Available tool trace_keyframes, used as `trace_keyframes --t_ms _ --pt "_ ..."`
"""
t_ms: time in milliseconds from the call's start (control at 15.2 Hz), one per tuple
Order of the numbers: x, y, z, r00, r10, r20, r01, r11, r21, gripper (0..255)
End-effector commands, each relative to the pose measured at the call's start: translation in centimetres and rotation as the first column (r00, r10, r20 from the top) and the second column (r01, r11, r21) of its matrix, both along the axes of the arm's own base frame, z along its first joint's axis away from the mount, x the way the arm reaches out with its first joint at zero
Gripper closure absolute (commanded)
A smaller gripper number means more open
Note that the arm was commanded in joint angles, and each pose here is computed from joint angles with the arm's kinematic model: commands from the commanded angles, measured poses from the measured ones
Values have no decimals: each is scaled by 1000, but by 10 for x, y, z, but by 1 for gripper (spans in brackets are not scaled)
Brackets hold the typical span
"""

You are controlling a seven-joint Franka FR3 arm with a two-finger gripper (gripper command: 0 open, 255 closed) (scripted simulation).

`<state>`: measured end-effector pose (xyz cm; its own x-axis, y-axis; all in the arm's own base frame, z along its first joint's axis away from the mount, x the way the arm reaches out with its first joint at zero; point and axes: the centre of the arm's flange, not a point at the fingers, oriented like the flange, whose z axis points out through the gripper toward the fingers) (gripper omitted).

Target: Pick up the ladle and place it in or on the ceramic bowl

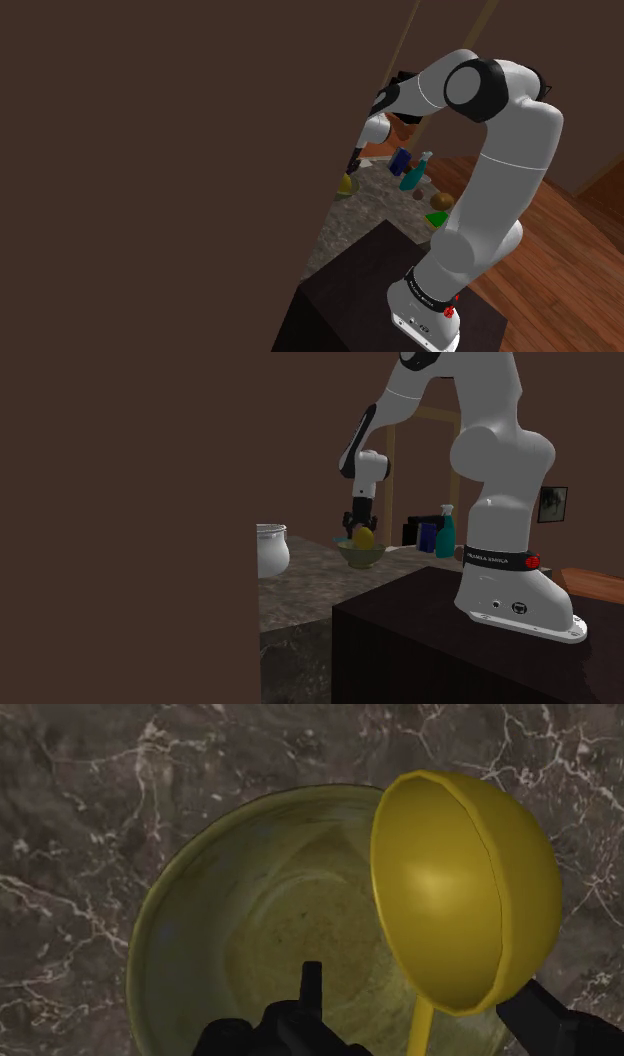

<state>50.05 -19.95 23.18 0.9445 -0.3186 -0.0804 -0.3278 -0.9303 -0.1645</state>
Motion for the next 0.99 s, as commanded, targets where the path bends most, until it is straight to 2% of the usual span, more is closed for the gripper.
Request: trace_keyframes --t_ms 0,132,396,924 --pt "0 0 0 1000 0 0 0 1000 0 0" --pt "0 0 0 1000 0 0 0 1000 0 0" --pt "1 -9 49 1000 0 0 0 1000 0 0" --pt "1 -9 49 1000 0 0 0 1000 0 0"
